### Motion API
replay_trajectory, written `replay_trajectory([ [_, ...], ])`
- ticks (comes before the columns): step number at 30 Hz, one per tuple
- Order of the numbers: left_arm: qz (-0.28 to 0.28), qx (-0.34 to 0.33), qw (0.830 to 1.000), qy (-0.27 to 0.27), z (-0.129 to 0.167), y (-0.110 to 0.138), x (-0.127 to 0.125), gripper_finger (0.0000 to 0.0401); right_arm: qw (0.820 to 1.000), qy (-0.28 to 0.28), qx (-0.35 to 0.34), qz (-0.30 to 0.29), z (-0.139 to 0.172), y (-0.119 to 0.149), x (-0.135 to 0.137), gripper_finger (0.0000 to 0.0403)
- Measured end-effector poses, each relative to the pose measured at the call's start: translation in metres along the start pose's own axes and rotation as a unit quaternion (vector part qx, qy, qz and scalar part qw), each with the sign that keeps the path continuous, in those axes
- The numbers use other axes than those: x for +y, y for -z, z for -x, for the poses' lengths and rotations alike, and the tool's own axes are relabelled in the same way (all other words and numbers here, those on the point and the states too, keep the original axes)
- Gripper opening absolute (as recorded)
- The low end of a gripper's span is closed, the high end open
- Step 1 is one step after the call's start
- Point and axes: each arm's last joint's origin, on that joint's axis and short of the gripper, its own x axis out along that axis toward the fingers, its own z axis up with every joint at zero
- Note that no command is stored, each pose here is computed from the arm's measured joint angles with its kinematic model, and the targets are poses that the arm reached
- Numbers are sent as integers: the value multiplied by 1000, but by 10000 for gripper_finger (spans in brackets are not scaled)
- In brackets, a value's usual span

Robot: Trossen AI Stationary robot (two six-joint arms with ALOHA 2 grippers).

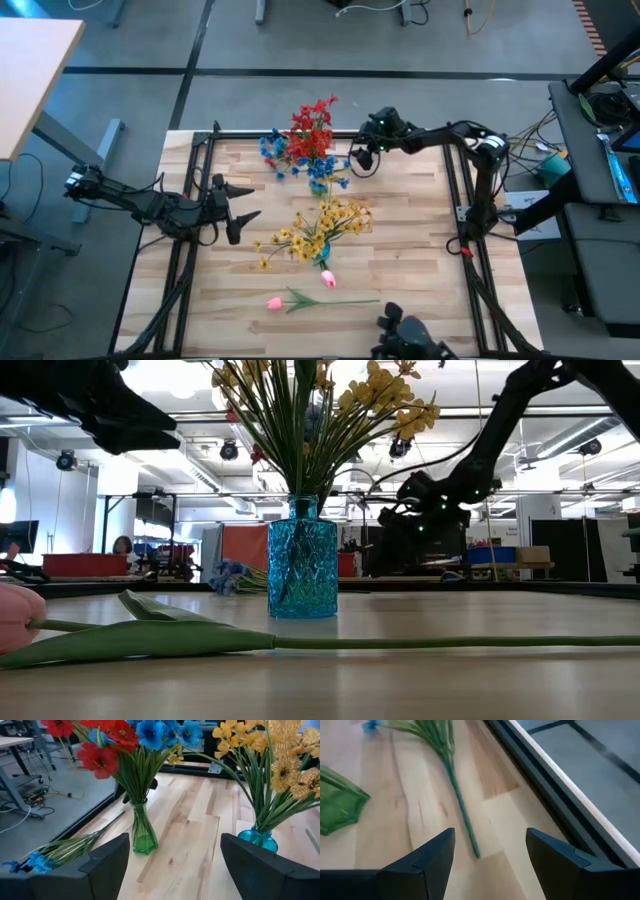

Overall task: Sort flowers into vase by color
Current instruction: Put the blue flowers into the green vase

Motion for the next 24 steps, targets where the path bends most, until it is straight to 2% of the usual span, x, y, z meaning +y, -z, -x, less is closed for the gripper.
replay_trajectory([
  [4,4,2,1000,-4,-1,2,0,295,1000,-4,-5,12,-2,-3,1,233],
  [9,3,-2,999,-39,-1,3,2,295,1000,-4,1,14,-4,0,2,224],
  [20,-1,-1,999,-41,-1,4,2,295,1000,-22,1,16,-13,-5,22,207],
  [24,-3,1,999,-41,-1,5,2,295,999,24,20,31,-19,-5,32,202],
])
